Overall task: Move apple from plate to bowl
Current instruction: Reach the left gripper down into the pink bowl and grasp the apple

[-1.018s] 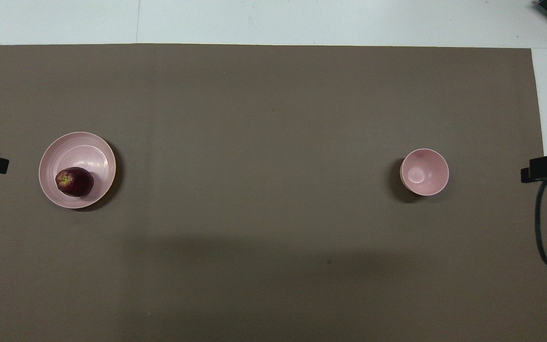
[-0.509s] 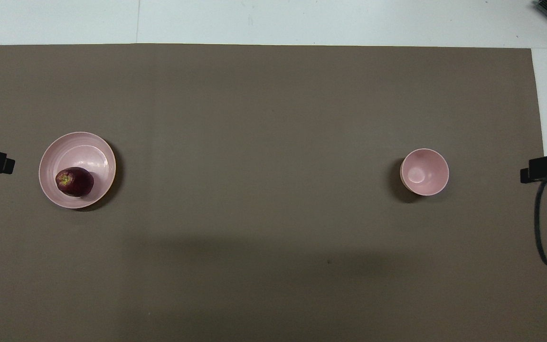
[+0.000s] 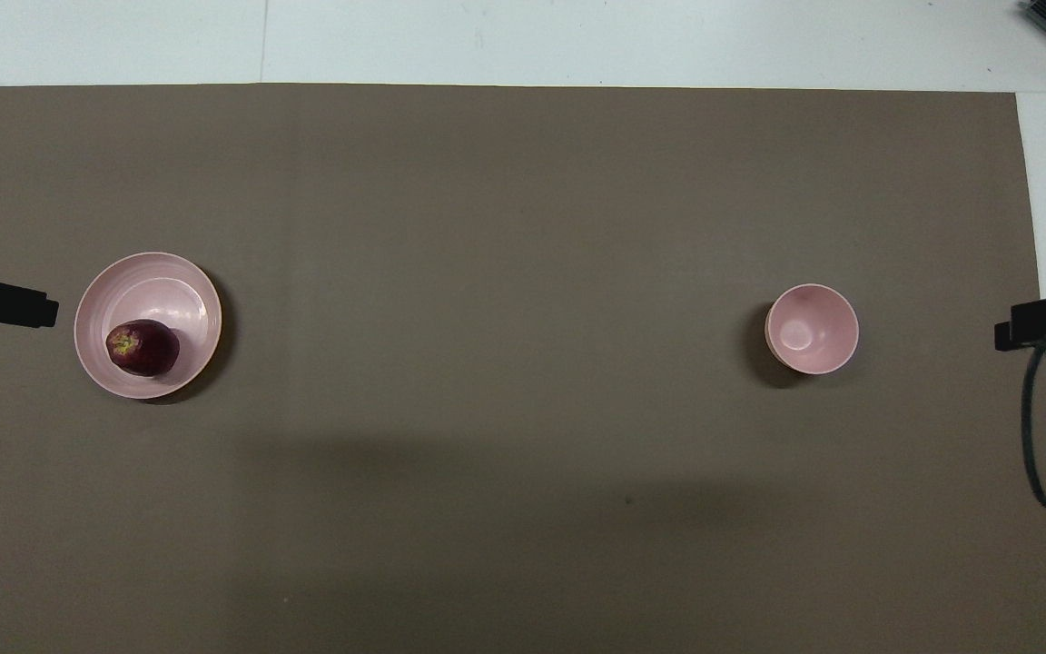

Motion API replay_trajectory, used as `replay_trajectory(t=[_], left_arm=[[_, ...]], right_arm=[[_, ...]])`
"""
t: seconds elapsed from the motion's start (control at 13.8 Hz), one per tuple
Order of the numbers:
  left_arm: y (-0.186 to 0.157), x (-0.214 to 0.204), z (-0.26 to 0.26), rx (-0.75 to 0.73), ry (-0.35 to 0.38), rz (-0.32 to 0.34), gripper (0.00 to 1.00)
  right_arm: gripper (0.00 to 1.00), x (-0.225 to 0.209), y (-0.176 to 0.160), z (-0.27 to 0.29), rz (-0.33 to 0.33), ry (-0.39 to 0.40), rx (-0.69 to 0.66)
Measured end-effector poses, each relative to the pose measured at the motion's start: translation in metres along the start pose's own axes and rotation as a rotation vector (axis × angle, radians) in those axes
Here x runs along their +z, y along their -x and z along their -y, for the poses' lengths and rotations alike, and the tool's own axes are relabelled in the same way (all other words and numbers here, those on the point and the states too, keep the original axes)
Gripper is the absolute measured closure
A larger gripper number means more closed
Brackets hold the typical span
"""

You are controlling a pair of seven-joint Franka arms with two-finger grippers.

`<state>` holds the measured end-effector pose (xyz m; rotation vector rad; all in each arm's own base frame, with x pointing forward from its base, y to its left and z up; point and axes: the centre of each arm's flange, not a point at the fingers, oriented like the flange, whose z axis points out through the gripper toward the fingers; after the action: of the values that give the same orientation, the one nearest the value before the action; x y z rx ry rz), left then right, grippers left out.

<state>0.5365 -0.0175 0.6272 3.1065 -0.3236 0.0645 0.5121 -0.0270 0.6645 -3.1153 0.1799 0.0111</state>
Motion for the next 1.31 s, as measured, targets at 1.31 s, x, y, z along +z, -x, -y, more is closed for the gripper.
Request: replay_trajectory(t=[1.31], left_arm=[[-0.008, 0.250, 0.072, -0.109, -0.015, -0.013, 0.00]], right_arm=[[0.00, 0.000, 0.000, 0.001, 0.000, -0.004, -0.001]])
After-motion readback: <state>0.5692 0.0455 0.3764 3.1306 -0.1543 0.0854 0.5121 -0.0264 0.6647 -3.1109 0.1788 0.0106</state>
